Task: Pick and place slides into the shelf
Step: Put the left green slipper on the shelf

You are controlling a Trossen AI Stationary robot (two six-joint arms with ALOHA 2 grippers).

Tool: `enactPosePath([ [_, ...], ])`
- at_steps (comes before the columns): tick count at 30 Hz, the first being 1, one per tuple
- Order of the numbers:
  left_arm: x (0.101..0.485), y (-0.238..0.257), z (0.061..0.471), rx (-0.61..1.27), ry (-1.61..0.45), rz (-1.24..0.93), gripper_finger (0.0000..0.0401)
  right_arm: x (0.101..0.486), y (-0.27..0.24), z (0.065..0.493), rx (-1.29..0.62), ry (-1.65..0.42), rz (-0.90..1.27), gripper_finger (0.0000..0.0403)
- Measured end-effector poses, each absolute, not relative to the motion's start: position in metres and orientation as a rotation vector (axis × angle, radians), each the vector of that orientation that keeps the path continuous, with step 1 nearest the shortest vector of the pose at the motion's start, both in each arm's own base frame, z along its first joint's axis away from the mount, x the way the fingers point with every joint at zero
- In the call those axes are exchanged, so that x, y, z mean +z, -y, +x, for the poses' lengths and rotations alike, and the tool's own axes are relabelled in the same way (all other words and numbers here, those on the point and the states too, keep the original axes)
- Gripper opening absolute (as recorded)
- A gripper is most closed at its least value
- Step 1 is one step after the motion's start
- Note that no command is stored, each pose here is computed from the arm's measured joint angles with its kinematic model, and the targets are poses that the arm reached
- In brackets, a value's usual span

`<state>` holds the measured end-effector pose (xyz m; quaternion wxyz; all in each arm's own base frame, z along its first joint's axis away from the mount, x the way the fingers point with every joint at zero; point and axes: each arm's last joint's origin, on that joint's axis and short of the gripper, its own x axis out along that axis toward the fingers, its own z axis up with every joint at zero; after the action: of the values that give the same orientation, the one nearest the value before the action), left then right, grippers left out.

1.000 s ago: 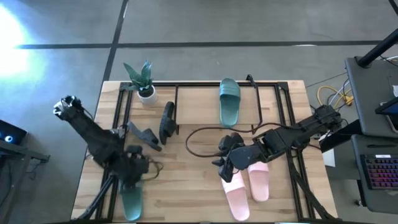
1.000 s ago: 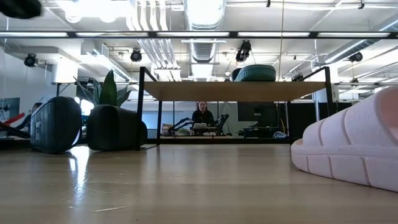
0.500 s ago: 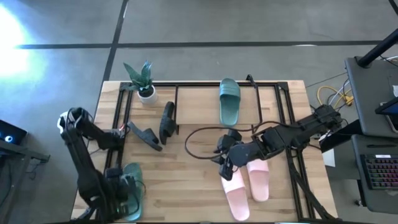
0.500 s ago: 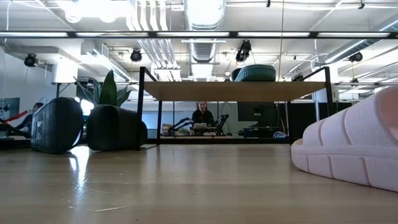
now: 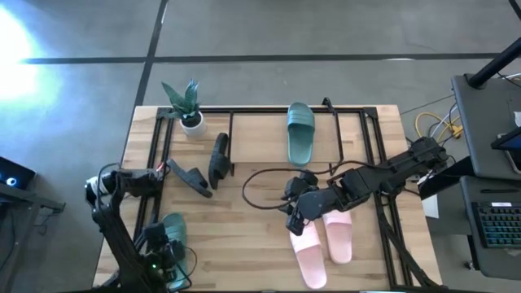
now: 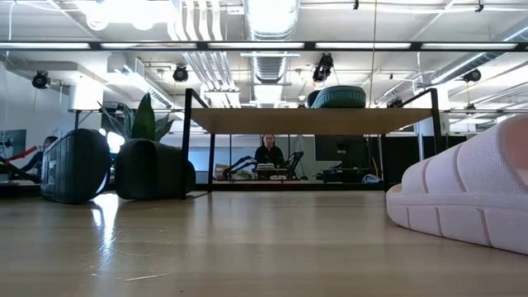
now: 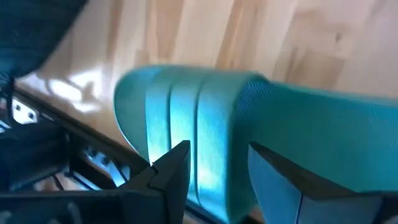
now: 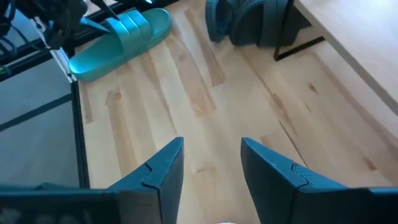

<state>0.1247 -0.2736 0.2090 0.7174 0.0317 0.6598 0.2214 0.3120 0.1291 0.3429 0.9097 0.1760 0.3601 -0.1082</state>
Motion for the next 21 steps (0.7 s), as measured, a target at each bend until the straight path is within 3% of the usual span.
enactPosePath([
  [7,0.193,0.262,0.121,0.615,-1.475,0.225,0.0128,0.334,-0.129,0.312,-0.245,-0.754,0.391,0.0148],
  [18,0.169,0.245,0.114,0.668,-1.468,0.303,0.0012,0.325,-0.13,0.314,-0.264,-0.742,0.447,0.0145],
  [21,0.172,0.243,0.115,0.66,-1.455,0.289,0.0006,0.326,-0.13,0.314,-0.262,-0.733,0.455,0.0145],
])
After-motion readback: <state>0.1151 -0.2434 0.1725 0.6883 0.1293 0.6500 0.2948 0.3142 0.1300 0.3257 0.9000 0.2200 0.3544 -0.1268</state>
